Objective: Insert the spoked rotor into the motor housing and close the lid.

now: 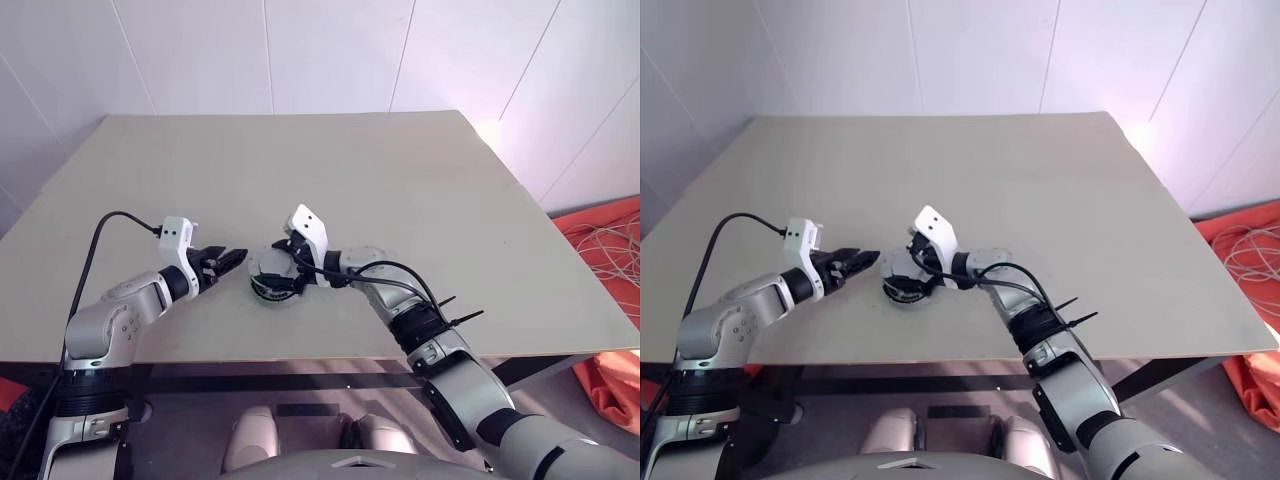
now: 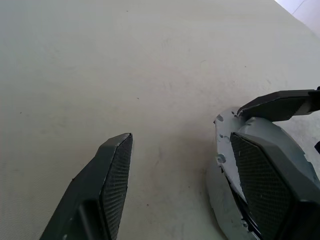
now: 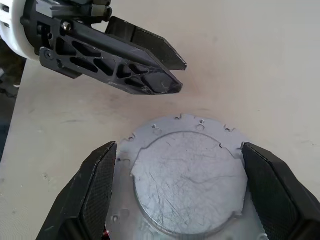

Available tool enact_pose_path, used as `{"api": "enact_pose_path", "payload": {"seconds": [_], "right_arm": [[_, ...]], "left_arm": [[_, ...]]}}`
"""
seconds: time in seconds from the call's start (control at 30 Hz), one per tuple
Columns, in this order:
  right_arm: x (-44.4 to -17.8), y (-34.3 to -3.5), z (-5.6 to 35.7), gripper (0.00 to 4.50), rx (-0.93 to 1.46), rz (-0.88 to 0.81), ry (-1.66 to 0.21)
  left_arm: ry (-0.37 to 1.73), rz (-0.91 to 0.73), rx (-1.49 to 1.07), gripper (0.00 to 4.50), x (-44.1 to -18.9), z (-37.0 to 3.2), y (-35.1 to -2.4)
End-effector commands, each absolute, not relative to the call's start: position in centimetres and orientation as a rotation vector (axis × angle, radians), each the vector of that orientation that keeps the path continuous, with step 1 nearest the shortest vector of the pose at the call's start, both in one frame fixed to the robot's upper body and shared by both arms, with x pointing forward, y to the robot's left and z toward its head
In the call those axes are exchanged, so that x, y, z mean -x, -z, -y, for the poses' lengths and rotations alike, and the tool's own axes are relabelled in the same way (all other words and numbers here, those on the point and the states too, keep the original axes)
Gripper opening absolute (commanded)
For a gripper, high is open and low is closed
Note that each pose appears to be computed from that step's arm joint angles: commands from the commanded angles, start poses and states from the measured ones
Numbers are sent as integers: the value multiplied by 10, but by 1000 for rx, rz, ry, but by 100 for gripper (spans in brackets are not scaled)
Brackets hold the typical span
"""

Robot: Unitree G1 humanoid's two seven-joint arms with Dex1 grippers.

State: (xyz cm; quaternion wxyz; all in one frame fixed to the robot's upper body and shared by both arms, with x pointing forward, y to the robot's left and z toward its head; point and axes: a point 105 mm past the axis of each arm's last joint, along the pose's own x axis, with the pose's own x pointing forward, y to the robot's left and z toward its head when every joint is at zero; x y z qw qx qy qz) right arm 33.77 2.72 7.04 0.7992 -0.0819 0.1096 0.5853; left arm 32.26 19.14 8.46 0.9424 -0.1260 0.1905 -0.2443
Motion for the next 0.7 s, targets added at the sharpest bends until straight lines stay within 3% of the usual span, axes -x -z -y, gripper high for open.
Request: {"api": "enact_pose_path", "payload": {"seconds": [0.03, 0.37, 0.4, 0.7], "right_arm": [[-340, -82, -22, 448, 193, -183, -1230], [-342, -78, -19, 448, 191, -189, -1190], [-343, -78, -19, 410, 197, -187, -1186], [-341, -84, -19, 410, 255, -149, -1192]], "left_arm": [[502, -325, 237, 331, -324, -194, -102], [500, -324, 230, 331, -328, -195, -103], [497, -324, 230, 331, -328, -196, -103], [481, -323, 232, 331, -327, -200, -102]]}}
